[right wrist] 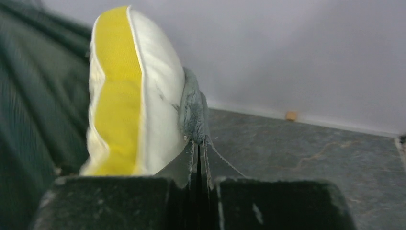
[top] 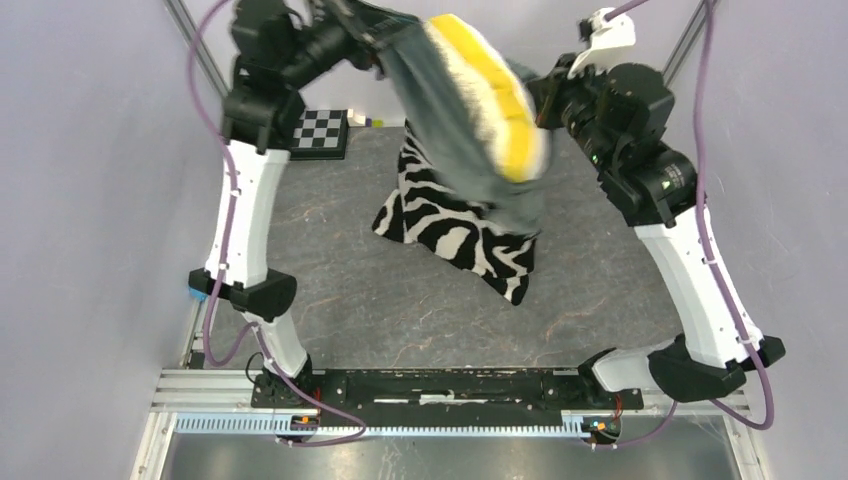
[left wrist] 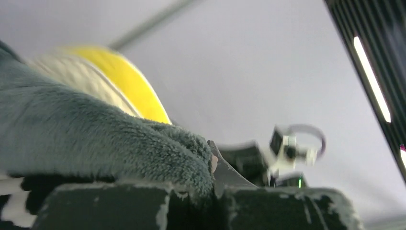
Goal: Put the pillow into the pillowcase
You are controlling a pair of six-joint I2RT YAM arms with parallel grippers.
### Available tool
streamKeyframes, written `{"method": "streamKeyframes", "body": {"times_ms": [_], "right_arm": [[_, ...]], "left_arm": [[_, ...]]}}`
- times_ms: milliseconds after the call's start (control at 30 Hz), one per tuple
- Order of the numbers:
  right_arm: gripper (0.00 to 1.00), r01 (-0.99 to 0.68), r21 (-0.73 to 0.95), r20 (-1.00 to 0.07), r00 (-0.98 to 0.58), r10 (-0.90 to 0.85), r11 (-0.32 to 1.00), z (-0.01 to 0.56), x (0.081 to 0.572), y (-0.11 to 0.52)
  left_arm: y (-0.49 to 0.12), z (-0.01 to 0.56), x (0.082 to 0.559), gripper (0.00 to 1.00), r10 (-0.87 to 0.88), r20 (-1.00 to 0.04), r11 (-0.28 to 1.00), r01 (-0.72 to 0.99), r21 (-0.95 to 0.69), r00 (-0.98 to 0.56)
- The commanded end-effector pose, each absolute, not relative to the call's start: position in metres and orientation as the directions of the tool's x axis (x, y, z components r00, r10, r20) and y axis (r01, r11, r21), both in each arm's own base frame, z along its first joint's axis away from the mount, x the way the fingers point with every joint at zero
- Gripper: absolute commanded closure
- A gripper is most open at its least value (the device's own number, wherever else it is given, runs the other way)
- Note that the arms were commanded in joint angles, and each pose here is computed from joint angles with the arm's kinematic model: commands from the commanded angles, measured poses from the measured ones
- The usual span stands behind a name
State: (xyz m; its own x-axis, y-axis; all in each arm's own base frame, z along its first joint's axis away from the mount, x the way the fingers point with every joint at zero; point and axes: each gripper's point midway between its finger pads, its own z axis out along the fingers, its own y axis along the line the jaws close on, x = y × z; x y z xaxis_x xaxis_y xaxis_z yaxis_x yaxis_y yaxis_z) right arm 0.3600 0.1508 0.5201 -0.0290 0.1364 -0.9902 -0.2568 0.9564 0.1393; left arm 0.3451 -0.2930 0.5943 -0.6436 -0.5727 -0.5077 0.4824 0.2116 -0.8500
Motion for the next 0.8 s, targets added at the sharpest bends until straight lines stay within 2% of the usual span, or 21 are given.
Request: {"method": "streamKeyframes", "body": {"times_ms": [0,167,267,333,467,567,667,767], "right_arm": [[1.0,-0.381,0.165,-0.979,0.049,0.198,0.91,0.539,0.333,0.17],[1.0,-0.256,0.179,-0.975,0.083,0.206,0.95,0.57,0.364,0.114],[1.0,-0.275,0.215,-0.967,0.076,0.244,0.937,0.579,0.376,0.103],[1.0,-0.362,0.238,-0.96,0.056,0.276,0.901,0.577,0.368,0.12],[1.0,-0.422,0.226,-0.961,0.051,0.272,0.878,0.557,0.342,0.144],[1.0,-0.365,0.19,-0.965,0.099,0.241,0.911,0.569,0.336,0.128],[1.0,-0.244,0.18,-0.962,0.159,0.223,0.953,0.6,0.344,0.087],[1.0,-0.245,0.227,-0.945,0.177,0.274,0.943,0.614,0.358,0.067]], "left_arm": [[-0.208,0.668,0.356,0.97,-0.747,-0.46,0.122,0.582,-0.804,-0.479],[-0.288,0.648,0.317,0.97,-0.611,-0.532,0.101,0.608,-0.787,-0.587],[-0.318,0.638,0.3,0.97,-0.554,-0.546,0.078,0.614,-0.786,-0.629],[-0.3,0.648,0.309,0.97,-0.594,-0.541,0.089,0.619,-0.78,-0.596],[-0.227,0.672,0.349,0.97,-0.721,-0.46,0.078,0.599,-0.797,-0.518],[-0.209,0.679,0.357,0.97,-0.752,-0.421,0.052,0.591,-0.805,-0.507],[-0.258,0.669,0.329,0.97,-0.676,-0.473,0.046,0.608,-0.793,-0.565],[-0.315,0.65,0.29,0.97,-0.563,-0.536,0.037,0.629,-0.777,-0.629]]}}
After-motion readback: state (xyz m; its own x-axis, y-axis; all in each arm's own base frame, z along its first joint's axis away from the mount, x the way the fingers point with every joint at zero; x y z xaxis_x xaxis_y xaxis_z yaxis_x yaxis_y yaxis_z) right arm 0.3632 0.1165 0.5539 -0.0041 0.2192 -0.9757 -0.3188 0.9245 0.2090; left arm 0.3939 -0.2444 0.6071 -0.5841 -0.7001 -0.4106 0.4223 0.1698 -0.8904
